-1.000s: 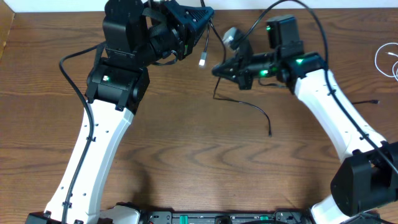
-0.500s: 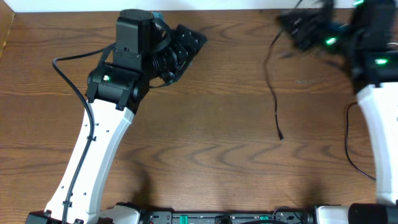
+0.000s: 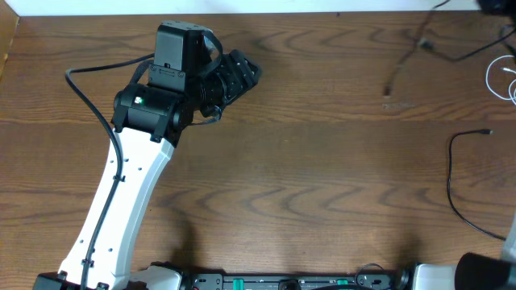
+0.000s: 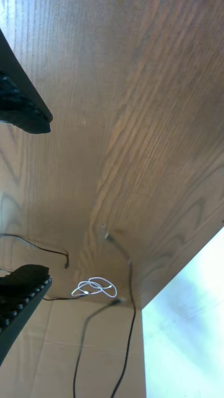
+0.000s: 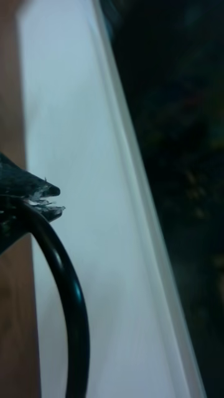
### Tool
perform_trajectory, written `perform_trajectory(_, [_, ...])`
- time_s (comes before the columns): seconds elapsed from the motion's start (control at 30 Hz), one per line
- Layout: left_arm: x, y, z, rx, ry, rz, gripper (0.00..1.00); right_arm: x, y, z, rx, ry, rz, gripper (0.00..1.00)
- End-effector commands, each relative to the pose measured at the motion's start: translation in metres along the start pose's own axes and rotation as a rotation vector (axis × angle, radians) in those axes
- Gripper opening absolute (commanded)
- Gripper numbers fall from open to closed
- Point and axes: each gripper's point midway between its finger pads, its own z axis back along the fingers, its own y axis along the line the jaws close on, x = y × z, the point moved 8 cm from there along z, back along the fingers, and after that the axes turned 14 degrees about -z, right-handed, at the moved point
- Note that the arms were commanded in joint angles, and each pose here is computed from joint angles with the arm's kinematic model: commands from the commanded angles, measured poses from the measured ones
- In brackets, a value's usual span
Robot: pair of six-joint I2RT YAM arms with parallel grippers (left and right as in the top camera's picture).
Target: Untangle cables
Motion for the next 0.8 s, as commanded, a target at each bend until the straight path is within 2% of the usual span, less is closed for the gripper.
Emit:
perform_trajectory(0.0, [0.002, 0.001, -0.002, 0.014, -0.006, -0.033, 0.73, 0.011, -0.039, -0.012, -0.126, -0.067, -0.026, 0.01])
perform_trajectory(0.37, [0.002, 0.001, -0.002, 0.014, -0.006, -0.034, 0.73, 0.001, -0.180, -0.055, -0.351, -0.164, -0.228, 0.01])
perform_trajectory(0.47, [0.002, 0.002, -0.003, 0.016, -0.003, -0.032, 0.73, -0.015, -0.218, -0.064, -0.458, -0.163, -0.259, 0.01])
perform_trajectory(0.57, [0.002, 0.003, -0.005, 0.018, 0.002, -0.031, 0.74, -0.044, -0.251, -0.074, -0.546, -0.082, -0.288, 0.01])
perform_trajectory(0.6, [0.001, 0.003, -0.005, 0.018, 0.003, -0.031, 0.73, -0.056, -0.261, -0.076, -0.573, -0.044, -0.300, 0.12])
perform_trajectory(0.63, [0.001, 0.003, -0.006, 0.019, 0.006, -0.030, 0.73, -0.069, -0.271, -0.079, -0.602, 0.000, -0.315, 0.30])
perform_trajectory(0.67, [0.001, 0.003, -0.007, 0.020, 0.008, -0.030, 0.73, -0.080, -0.280, -0.079, -0.632, 0.037, -0.330, 0.59])
perform_trajectory(0.73, [0.001, 0.004, -0.009, 0.022, 0.011, -0.028, 0.73, -0.101, -0.293, -0.079, -0.690, 0.109, -0.366, 0.97])
perform_trajectory(0.77, [0.001, 0.004, -0.009, 0.023, 0.013, -0.028, 0.74, -0.111, -0.297, -0.077, -0.717, 0.146, -0.384, 0.99])
